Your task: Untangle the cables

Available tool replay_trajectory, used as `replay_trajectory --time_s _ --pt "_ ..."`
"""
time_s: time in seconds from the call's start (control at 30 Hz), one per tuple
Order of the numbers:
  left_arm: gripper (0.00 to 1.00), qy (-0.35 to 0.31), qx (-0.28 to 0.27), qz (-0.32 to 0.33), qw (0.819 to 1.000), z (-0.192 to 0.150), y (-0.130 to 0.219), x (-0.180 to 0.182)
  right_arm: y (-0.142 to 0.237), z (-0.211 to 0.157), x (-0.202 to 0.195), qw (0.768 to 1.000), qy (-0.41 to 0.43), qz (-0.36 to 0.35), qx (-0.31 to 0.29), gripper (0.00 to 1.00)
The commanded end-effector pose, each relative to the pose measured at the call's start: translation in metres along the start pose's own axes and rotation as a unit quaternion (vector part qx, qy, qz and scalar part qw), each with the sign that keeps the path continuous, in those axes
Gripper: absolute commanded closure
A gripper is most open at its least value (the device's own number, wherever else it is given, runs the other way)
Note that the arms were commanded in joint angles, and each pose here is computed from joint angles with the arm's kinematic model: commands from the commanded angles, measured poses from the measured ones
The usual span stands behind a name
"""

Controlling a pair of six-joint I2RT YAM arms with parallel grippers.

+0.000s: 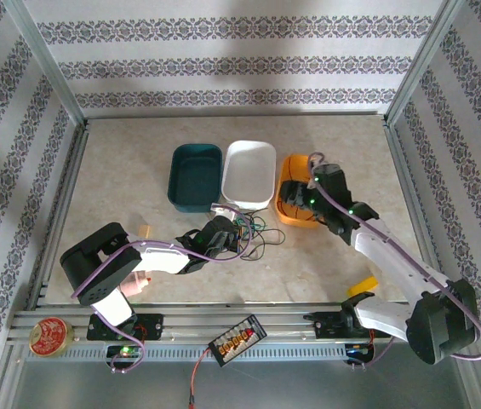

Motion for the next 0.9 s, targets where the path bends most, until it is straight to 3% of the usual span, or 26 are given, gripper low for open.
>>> replay_trajectory --time_s 0.0,0.2,0.4,0.5,0.57,0.63,0.7,0.87 --pt "0.98 -0.017 0.020 0.009 1.000 -0.009 0.000 -0.002 -0.010 -0.034 0.019 0.990 0.058 0.074 0.108 0.34" --pt "0.98 -0.010 0.013 0.015 1.000 -0.010 0.003 0.001 -0.037 -0.085 0.007 0.967 0.063 0.066 0.240 0.40" --pt "0.97 -0.011 0.013 0.015 1.000 -0.009 0.002 0.001 -0.058 -0.102 -0.006 0.950 0.049 0.049 0.304 0.43" --pt "0.97 -0.012 0.014 0.015 1.000 -0.009 0.002 0.000 -0.070 -0.107 -0.008 0.945 0.046 0.046 0.322 0.49" --pt "0.97 -0.011 0.014 0.016 1.000 -0.009 0.002 0.001 -0.076 -0.108 -0.008 0.943 0.046 0.049 0.326 0.62" --pt "0.97 -0.010 0.013 0.019 1.000 -0.010 0.003 0.001 -0.078 -0.107 -0.009 0.944 0.046 0.041 0.324 0.84" --pt "0.93 -0.008 0.012 0.022 1.000 -0.010 0.004 0.003 -0.075 -0.104 -0.010 0.948 0.048 0.030 0.314 0.96" --pt "0.75 0.000 0.011 0.040 0.999 -0.011 0.004 0.006 -0.046 -0.081 -0.003 0.973 0.057 0.013 0.225 1.00"
Point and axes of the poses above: each hand's point on the last joint's axis, 136 mm out from that joint toward the fingers, its own y axis back along the fingers, its own x axis along the line the jaws close on, z = x × y, the point moved 9 cm from there along y, back along the fingers, and after that the axes turned 4 degrees about -y, right-handed, at the moved point
